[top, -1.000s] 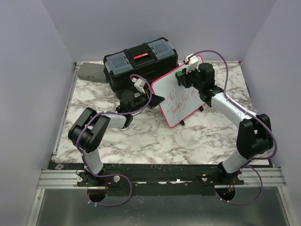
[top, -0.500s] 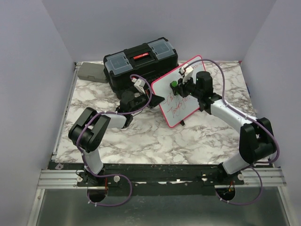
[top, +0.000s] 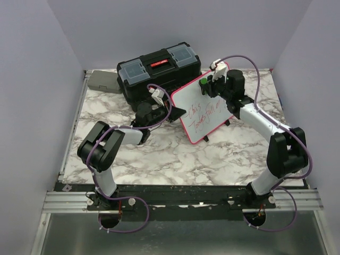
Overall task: Erase the whiteboard
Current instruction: Erase the whiteboard at the whiteboard stand.
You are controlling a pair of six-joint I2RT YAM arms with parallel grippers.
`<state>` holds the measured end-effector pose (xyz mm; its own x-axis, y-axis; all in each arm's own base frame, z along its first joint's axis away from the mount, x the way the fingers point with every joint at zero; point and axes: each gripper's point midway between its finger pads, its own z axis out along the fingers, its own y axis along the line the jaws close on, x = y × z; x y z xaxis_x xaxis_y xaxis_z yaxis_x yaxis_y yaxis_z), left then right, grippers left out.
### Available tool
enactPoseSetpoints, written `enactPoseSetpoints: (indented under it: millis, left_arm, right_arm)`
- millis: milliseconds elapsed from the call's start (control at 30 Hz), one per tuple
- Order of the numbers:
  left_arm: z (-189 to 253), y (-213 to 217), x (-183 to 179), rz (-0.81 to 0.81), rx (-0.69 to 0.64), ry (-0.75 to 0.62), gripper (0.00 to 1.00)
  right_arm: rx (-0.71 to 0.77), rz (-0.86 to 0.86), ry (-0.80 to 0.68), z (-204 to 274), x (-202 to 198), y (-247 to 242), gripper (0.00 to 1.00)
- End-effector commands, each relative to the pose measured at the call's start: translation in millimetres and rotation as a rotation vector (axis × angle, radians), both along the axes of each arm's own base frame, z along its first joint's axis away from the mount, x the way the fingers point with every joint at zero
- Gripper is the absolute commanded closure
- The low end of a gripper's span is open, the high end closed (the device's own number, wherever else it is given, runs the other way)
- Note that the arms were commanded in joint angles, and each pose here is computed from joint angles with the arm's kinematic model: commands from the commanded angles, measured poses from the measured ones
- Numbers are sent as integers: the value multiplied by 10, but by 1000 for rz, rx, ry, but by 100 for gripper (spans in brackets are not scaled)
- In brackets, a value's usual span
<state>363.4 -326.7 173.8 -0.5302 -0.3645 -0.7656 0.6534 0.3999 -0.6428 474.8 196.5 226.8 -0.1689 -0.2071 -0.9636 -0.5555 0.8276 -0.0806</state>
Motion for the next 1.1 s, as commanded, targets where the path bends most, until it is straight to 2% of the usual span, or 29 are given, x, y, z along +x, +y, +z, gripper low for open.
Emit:
enactPoseSetpoints:
  millis: [0, 167, 233, 367, 567, 733, 900, 967, 1067]
  left_arm:
    - [-46, -145, -179, -110, 26, -30, 100]
    - [-57, -160, -154, -110, 24, -27, 100]
    - [-65, -161, -155, -111, 25, -25, 100]
    - [-87, -153, -162, -109, 30, -20, 100]
    - [-103, -156, -167, -109, 31, -16, 100]
    - [-97, -145, -176, -109, 33, -19, 100]
    - [-91, -147, -173, -110, 34, -23, 100]
    - [-97, -151, -170, -111, 33, -22, 100]
    - [-98, -159, -165, -112, 31, -22, 100]
  right_arm:
    - [-82, -50, 90, -475, -47, -257, 99]
    - [-87, 125, 131, -717, -458, 81, 99]
    - [-67, 159, 110, -641, -527, 200, 99]
    - [-7, 155, 65, -291, -428, 283, 99]
    - [-9, -42, 4, 5, 8, 23, 99]
    - [-19, -123, 35, -145, 150, -243, 99]
    - [-65, -156, 98, -453, 111, -451, 99]
    - [-85, -130, 121, -570, 26, -447, 99]
    - [-78, 8, 153, -683, -185, -270, 99]
